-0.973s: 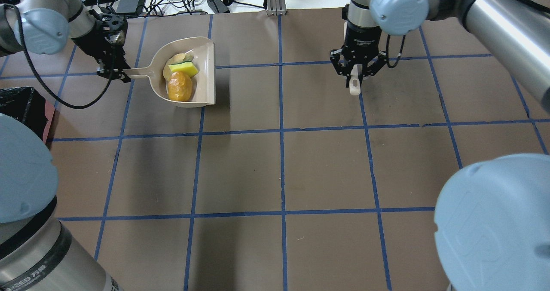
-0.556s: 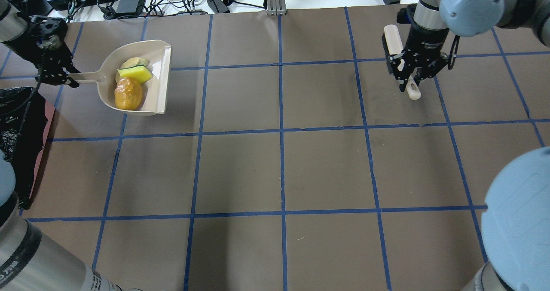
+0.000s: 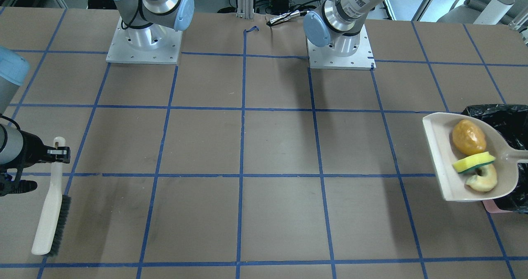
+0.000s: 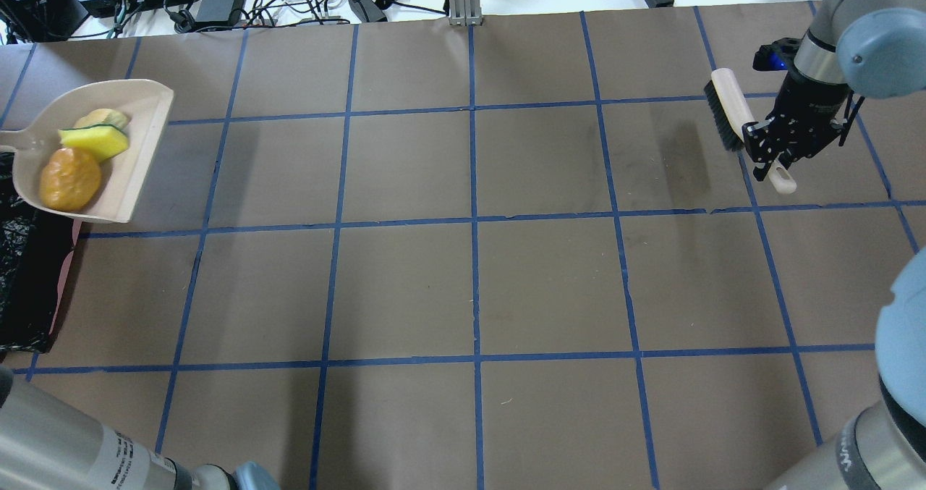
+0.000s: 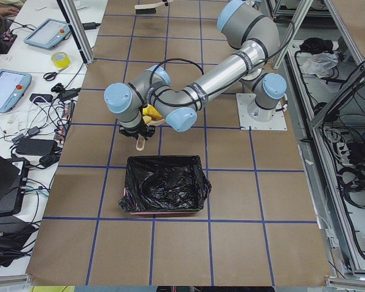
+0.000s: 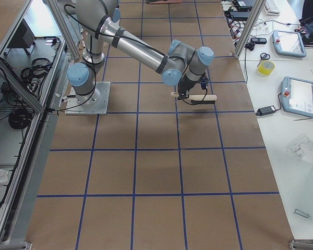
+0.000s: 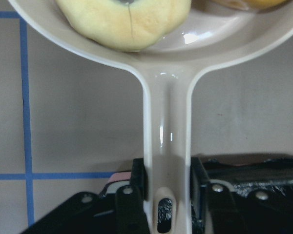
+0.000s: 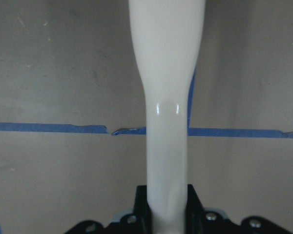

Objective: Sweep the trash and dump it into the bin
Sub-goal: 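Carry the loaded dustpan with the left gripper over the black bin, then tilt the dustpan with the left gripper to dump trash into the bin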

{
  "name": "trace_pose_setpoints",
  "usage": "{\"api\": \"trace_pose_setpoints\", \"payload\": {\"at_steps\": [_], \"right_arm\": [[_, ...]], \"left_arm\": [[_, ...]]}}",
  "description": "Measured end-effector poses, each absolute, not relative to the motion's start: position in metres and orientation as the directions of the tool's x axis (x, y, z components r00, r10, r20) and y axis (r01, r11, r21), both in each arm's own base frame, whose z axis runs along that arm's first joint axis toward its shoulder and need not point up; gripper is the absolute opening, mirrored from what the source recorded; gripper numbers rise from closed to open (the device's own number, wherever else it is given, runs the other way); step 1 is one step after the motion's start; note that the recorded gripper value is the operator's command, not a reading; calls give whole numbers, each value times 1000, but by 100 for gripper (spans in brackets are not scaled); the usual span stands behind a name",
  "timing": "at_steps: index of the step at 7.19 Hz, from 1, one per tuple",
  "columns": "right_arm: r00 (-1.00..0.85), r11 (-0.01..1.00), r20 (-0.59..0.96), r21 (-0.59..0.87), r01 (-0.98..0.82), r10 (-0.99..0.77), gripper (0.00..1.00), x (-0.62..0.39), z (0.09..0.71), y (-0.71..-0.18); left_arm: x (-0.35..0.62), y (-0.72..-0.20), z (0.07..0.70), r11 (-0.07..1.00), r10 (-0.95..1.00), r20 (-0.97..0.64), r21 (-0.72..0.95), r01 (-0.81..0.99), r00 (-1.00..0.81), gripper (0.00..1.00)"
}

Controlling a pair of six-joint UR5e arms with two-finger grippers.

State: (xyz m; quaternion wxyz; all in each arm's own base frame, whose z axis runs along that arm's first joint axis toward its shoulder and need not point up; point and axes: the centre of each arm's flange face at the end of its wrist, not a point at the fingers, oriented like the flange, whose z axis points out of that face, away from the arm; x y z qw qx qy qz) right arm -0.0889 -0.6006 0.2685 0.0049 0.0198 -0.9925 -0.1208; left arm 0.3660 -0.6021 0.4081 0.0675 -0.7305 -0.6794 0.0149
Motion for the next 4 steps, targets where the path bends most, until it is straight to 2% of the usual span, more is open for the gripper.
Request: {"api": "trace_pose_setpoints", "payload": {"at_steps": [2,4], "right_arm": [[-999,977,23,213,-25,-31,0,-99,252,-595],[-999,976,21,216,-26,-31,0,-99,249,-594]], "left_arm": [[435,-568,423,-193,977,76,-96,977,200,0],[484,-545,420,-271,958,79,-59,961,275,0]]}}
